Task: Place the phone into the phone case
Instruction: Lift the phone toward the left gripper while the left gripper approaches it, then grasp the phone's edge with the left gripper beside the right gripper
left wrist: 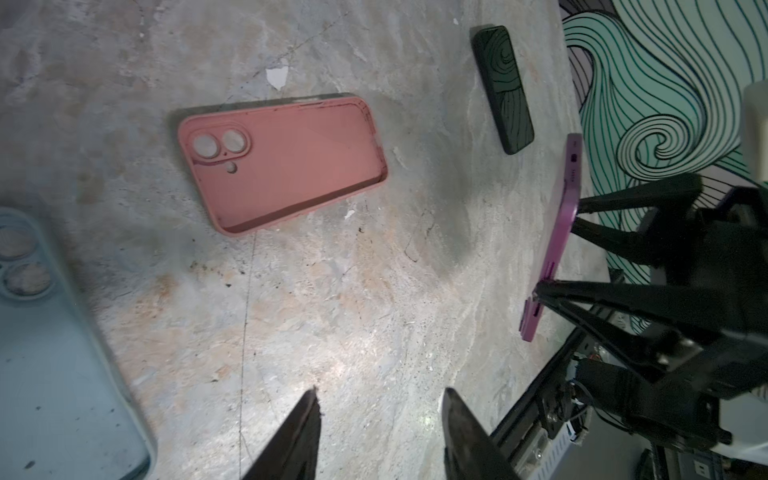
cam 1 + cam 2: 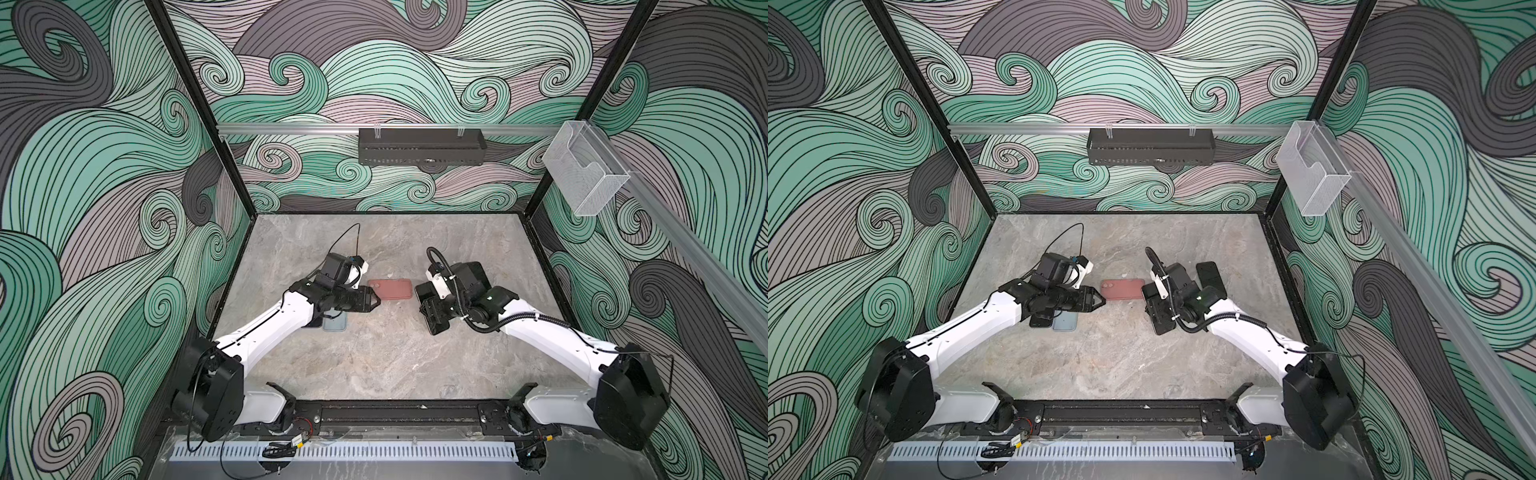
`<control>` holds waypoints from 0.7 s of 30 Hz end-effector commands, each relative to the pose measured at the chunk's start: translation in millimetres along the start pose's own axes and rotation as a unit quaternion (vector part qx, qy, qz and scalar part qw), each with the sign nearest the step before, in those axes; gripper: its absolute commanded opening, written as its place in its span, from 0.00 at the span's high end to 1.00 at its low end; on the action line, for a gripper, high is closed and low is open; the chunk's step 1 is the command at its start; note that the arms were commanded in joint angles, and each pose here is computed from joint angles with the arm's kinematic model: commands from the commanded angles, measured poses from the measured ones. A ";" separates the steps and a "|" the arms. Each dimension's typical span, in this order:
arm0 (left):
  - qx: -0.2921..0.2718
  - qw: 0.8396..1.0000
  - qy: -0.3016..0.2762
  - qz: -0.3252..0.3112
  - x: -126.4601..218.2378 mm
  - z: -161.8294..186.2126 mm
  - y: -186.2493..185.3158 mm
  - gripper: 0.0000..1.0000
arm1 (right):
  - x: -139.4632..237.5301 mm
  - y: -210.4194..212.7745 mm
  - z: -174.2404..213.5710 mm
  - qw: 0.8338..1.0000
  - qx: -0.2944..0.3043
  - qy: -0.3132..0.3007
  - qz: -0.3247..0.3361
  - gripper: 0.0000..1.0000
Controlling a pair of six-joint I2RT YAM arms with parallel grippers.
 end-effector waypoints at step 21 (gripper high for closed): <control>-0.018 0.976 0.116 0.182 -3.1 -9.4 -85.7 0.45 | 31.6 28.7 -32.8 0.986 0.145 -0.081 0.003 0.47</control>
Point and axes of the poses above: each gripper's point midway between its finger pads, its own x axis back along the fingers, its own y axis along the line the jaws close on, z = x × y, the point moved 2 cm from there along x, back along the fingers, and after that the axes turned 12 degrees about x, right-handed, at the moved point
